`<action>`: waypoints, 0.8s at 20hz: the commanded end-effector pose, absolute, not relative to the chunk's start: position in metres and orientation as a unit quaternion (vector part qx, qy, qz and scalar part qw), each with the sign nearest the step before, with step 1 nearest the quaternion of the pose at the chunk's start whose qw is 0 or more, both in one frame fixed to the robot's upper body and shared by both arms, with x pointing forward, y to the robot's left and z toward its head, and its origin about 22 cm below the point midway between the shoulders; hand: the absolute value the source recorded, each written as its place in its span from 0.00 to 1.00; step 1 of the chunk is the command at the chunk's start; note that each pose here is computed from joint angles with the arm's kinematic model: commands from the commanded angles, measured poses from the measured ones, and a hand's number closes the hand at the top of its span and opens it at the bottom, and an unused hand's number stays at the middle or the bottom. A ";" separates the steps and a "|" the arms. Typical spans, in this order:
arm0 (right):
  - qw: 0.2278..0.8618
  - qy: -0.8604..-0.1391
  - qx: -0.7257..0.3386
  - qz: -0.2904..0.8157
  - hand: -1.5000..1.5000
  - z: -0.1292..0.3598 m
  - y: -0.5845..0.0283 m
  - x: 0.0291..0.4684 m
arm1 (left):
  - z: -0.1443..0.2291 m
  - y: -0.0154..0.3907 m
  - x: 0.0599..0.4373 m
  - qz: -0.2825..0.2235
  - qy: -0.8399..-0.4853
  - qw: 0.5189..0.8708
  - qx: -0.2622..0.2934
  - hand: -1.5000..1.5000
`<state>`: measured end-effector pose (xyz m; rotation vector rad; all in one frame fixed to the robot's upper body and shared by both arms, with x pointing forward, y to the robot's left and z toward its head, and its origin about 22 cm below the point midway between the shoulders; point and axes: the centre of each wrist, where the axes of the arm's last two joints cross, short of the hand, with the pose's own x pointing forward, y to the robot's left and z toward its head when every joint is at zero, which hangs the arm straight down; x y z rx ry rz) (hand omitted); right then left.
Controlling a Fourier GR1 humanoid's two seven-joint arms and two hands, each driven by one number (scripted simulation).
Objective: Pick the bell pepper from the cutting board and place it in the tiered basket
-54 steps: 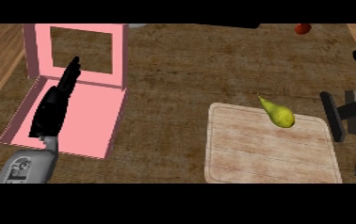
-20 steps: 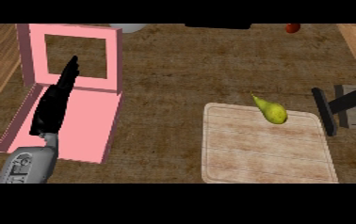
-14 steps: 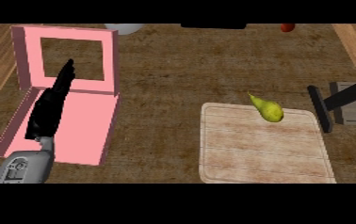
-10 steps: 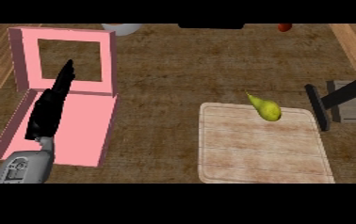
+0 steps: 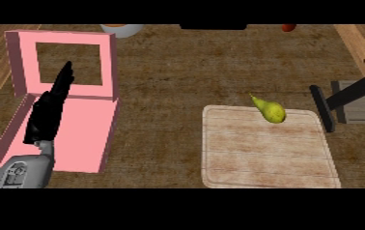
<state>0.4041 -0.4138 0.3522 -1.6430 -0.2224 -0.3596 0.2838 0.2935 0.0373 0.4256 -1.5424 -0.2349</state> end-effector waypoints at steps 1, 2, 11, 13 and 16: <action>0.639 -0.096 -0.721 -0.250 0.00 0.326 -0.422 0.401 | 0.034 0.290 0.278 -0.113 -0.684 0.696 0.187 0.50; 0.632 -0.121 -0.717 -0.269 0.00 0.346 -0.398 0.406 | 0.029 0.299 0.283 -0.106 -0.685 0.694 0.192 0.50; 0.513 -0.167 -0.779 -0.319 0.00 0.386 -0.402 0.372 | 0.038 0.309 0.282 -0.107 -0.686 0.691 0.200 0.50; 0.500 -0.155 -0.783 -0.335 0.00 0.396 -0.381 0.372 | 0.042 0.291 0.282 -0.109 -0.690 0.689 0.194 0.50; 0.503 -0.144 -0.769 -0.366 0.00 0.419 -0.355 0.363 | 0.027 0.302 0.270 -0.108 -0.688 0.692 0.191 0.50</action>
